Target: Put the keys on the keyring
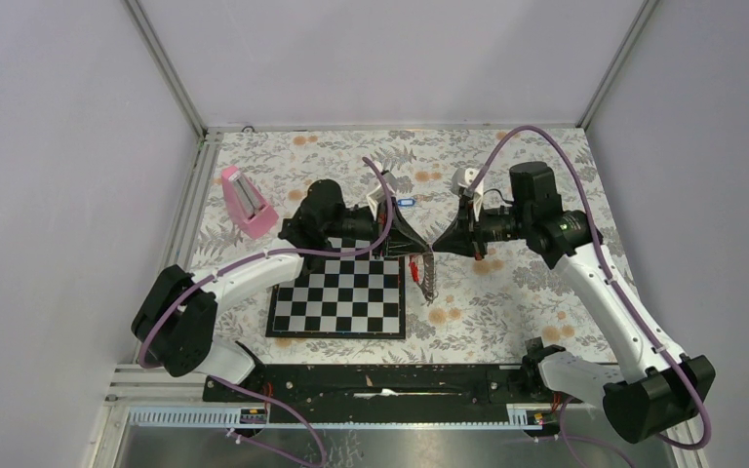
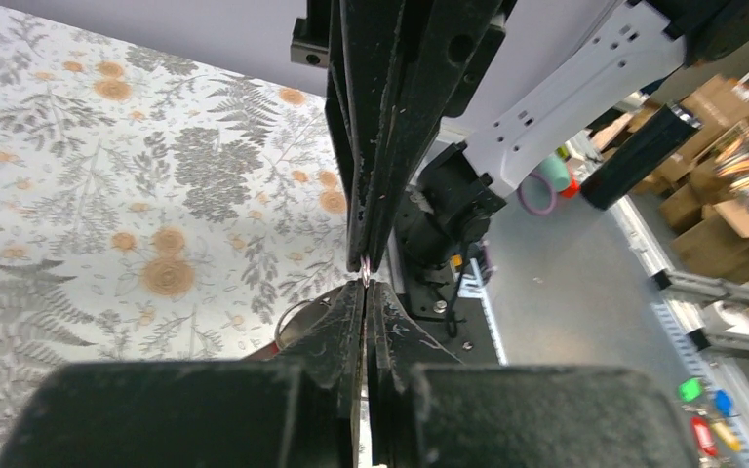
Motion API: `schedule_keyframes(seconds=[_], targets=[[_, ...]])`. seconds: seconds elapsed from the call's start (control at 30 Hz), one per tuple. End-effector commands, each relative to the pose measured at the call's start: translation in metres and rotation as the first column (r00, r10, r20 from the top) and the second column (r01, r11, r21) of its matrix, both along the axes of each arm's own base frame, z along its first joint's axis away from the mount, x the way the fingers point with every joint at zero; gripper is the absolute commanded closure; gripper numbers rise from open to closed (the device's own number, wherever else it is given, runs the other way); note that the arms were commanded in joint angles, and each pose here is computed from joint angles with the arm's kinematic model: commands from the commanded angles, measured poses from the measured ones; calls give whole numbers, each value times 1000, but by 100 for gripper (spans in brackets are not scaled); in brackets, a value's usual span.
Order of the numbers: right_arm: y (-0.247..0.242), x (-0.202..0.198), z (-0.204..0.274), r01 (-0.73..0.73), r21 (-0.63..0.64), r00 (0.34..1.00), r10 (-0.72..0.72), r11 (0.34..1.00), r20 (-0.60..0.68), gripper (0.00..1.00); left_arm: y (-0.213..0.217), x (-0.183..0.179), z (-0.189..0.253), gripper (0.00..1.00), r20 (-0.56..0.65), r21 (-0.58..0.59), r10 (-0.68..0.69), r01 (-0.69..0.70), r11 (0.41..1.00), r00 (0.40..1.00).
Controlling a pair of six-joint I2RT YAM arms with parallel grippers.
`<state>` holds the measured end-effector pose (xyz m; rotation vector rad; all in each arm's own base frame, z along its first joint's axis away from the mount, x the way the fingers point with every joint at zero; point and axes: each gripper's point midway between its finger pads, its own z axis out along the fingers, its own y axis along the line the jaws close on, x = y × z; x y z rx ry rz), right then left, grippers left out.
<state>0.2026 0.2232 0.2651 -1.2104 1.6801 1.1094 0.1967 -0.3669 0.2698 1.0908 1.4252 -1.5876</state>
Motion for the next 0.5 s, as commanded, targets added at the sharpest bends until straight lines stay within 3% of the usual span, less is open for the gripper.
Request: schedule_keyframes(seconds=[0.0, 0.27, 0.47], targets=[[-6, 4, 9, 14, -107, 989, 2, 994, 146, 100, 1, 8, 15, 92, 112, 0, 35, -36, 999, 993], [-12, 7, -5, 41, -256, 973, 20, 966, 231, 100, -1, 16, 10, 70, 200, 66, 9, -22, 998, 980], [-13, 10, -6, 50, -306, 966, 32, 951, 257, 100, -3, 17, 12, 63, 252, 73, -23, 5, 997, 967]])
